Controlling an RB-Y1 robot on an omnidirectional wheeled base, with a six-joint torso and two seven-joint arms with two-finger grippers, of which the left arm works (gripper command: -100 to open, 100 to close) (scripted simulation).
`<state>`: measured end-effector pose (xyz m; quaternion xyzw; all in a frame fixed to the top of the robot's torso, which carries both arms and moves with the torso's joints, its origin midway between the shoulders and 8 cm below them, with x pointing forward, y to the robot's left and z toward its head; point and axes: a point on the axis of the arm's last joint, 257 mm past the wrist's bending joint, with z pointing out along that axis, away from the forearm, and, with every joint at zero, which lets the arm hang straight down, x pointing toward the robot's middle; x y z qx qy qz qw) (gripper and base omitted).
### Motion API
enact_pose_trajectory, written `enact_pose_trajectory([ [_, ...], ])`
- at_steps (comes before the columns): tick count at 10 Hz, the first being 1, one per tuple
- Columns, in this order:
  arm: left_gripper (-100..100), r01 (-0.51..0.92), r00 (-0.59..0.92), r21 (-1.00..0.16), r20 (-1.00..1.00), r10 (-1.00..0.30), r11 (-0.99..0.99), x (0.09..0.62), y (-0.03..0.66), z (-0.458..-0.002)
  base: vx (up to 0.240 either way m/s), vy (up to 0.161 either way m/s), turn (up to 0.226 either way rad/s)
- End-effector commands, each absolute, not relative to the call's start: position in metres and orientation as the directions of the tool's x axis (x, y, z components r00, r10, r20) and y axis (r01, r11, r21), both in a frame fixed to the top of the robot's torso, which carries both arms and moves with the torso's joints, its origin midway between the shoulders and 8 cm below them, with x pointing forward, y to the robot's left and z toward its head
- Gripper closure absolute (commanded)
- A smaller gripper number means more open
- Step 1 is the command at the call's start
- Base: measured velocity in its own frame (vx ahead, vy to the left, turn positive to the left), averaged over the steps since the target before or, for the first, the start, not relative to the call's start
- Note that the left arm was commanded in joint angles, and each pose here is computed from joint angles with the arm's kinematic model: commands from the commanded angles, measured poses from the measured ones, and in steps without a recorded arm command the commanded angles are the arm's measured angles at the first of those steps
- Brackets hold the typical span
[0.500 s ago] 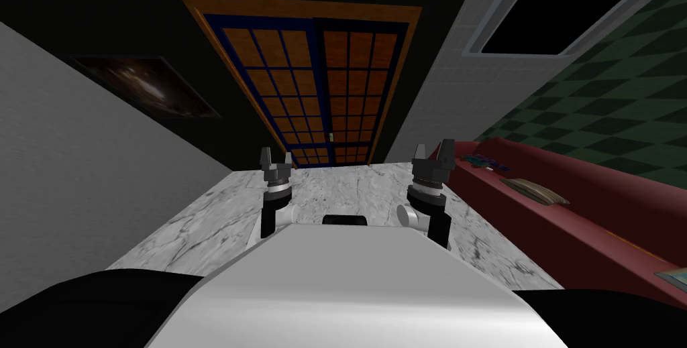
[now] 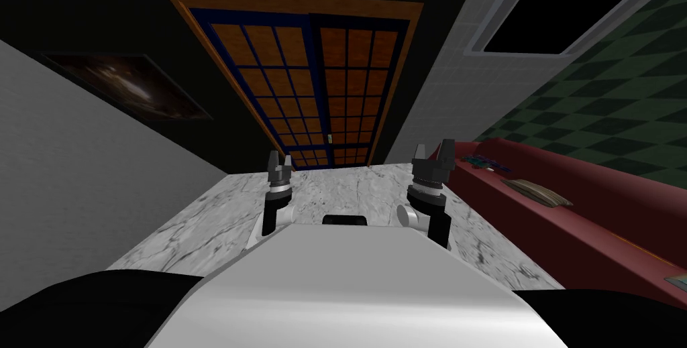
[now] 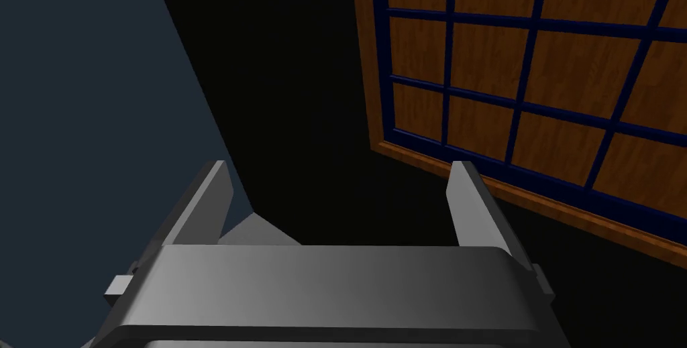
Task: Pull the door open
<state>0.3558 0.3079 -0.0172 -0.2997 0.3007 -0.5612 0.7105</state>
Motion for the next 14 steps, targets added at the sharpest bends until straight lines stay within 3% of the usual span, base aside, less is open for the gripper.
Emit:
enact_pose_trajectory([
  [1,-100,0.591,0.217,-0.769,-0.139,-0.966,0.243,0.359,0.311,-0.028,0.134,0.007,-0.03],
  [14,-100,0.388,0.353,-0.737,-0.436,-0.828,0.554,0.379,0.345,-0.098,0.093,0.01,-0.026],
])
